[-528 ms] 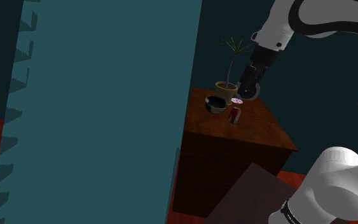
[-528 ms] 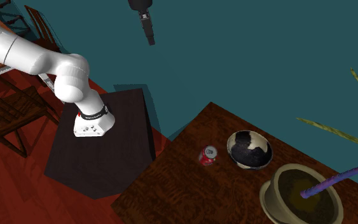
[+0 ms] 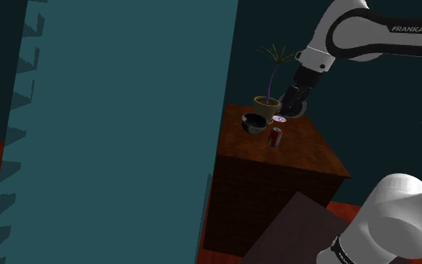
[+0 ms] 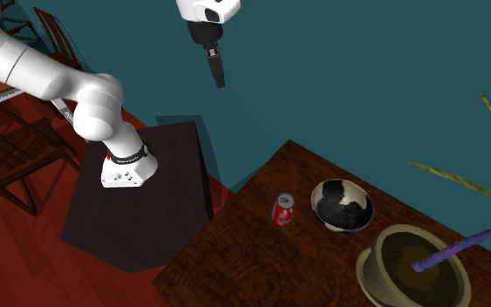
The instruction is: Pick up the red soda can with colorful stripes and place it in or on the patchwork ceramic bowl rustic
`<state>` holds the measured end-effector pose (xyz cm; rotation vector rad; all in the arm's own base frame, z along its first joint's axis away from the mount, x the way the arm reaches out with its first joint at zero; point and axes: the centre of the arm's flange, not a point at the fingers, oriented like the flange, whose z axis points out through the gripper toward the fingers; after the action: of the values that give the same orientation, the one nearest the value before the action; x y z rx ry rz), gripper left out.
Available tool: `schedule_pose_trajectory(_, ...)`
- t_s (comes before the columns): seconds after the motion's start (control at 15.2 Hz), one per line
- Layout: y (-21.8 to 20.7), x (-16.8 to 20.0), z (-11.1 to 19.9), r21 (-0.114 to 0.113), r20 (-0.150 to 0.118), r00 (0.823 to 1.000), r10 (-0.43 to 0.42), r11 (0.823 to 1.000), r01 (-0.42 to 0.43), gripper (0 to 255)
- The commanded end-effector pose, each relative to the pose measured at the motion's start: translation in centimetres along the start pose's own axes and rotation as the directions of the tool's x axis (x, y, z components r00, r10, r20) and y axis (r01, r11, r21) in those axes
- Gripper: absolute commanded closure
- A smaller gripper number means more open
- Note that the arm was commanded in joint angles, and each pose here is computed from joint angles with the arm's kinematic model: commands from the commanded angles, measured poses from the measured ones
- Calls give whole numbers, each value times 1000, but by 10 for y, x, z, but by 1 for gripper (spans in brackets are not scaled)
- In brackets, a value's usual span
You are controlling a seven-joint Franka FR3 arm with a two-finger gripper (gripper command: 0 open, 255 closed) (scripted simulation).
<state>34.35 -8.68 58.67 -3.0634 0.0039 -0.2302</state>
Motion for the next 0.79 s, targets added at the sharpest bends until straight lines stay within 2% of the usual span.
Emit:
schedule_pose_trajectory(0.0, 21, 3, 15, 1, -8, 1000, 4, 1000, -4, 0)
schedule_pose_trajectory(0.73, 144, 24, 89, 10, -45, 998, 34, 999, -34, 0)
